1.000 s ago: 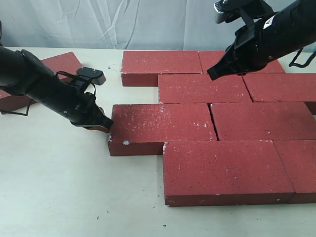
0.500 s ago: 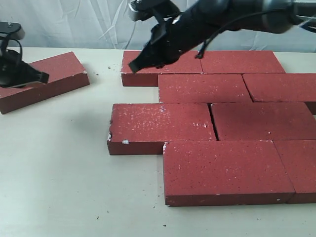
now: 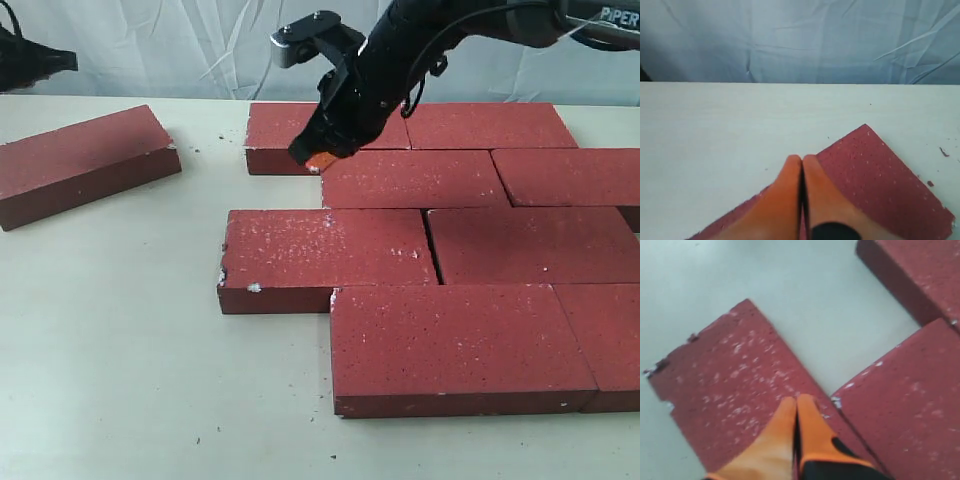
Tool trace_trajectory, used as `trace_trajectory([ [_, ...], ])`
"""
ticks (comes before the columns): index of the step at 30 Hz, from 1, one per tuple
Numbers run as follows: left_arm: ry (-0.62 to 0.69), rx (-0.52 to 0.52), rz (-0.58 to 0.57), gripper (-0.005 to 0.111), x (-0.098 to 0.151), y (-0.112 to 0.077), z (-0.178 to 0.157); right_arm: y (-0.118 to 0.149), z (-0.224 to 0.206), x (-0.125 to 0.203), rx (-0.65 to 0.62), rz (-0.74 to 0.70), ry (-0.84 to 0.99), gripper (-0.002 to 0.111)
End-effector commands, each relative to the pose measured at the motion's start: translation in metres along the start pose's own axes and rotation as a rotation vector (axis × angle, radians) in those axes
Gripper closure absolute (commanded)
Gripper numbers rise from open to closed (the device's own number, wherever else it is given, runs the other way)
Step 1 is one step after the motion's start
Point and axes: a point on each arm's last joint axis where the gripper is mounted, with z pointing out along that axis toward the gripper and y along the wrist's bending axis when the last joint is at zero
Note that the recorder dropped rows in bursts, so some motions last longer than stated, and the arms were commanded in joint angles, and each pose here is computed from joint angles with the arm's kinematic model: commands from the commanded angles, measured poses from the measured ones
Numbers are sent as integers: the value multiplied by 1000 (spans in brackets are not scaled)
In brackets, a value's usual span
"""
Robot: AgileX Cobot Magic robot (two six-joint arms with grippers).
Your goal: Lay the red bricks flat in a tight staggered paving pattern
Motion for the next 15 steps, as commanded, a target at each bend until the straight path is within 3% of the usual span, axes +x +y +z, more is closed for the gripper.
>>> trace_trajectory([
  [1, 22, 18, 53, 107, 3, 0, 32, 21, -9, 22, -89, -65, -42, 109],
  [5, 43, 4, 89, 107, 4, 6, 53, 31, -21, 39, -40, -88, -93, 109],
  [11, 180, 0, 139, 107, 6, 11, 74, 34, -32, 36, -10, -86, -150, 109],
  [15, 226, -30, 93, 107, 0, 13, 78, 32, -30, 36, 3, -82, -158, 109],
])
